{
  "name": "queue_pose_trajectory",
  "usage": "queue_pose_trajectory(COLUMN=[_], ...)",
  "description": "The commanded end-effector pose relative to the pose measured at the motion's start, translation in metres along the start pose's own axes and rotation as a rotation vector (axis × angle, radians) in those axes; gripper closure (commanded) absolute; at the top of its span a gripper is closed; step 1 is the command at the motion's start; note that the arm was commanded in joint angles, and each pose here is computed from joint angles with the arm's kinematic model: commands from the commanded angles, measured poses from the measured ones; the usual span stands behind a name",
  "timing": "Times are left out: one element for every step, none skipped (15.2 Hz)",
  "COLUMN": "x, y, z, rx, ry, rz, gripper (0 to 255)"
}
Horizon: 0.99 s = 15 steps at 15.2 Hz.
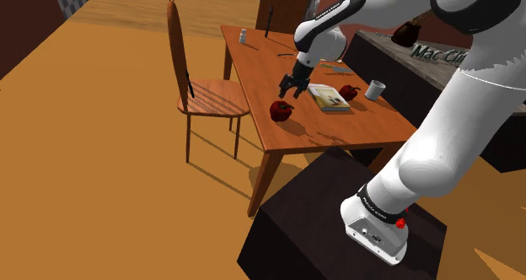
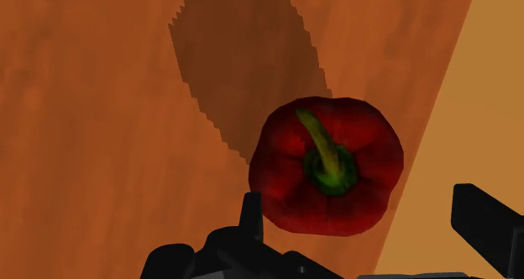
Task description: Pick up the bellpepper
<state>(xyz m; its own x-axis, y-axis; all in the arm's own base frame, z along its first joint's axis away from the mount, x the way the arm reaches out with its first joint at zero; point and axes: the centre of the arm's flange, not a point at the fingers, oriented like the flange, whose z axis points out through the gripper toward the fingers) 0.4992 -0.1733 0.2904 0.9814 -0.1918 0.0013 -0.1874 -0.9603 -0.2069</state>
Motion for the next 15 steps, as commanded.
queue_pose_trajectory(x=[0.001, 0.001, 0.001, 0.001, 0.001, 0.001, 0.001, 0.001, 0.001, 0.001, 0.001, 0.001, 0.001, 0.001, 0.001], y=[0.002, 0.003, 0.005, 0.005, 0.005, 0.004, 0.004, 0.005, 0.005, 0.005, 0.005, 0.005, 0.005, 0.005, 0.005], z=[0.01, 0.015, 0.023, 0.023, 0.023, 0.024, 0.024, 0.024, 0.024, 0.024, 0.024, 0.024, 0.024, 0.024, 0.023], rx=[0.0, 0.0, 0.0, 0.0, 0.0, 0.0, 0.0, 0.0, 0.0, 0.0, 0.0, 0.0, 0.0, 0.0, 0.0], ry=[0.0, 0.0, 0.0, 0.0, 0.0, 0.0, 0.0, 0.0, 0.0, 0.0, 0.0, 0.0, 0.0, 0.0, 0.0], rz=[0.0, 0.0, 0.0, 0.0, 0.0, 0.0, 0.0, 0.0, 0.0, 0.0, 0.0, 0.0, 0.0, 0.0, 0.0], gripper=[0, 0, 0, 0, 0, 255, 255, 255, 255, 255, 255, 255, 255, 255, 255])
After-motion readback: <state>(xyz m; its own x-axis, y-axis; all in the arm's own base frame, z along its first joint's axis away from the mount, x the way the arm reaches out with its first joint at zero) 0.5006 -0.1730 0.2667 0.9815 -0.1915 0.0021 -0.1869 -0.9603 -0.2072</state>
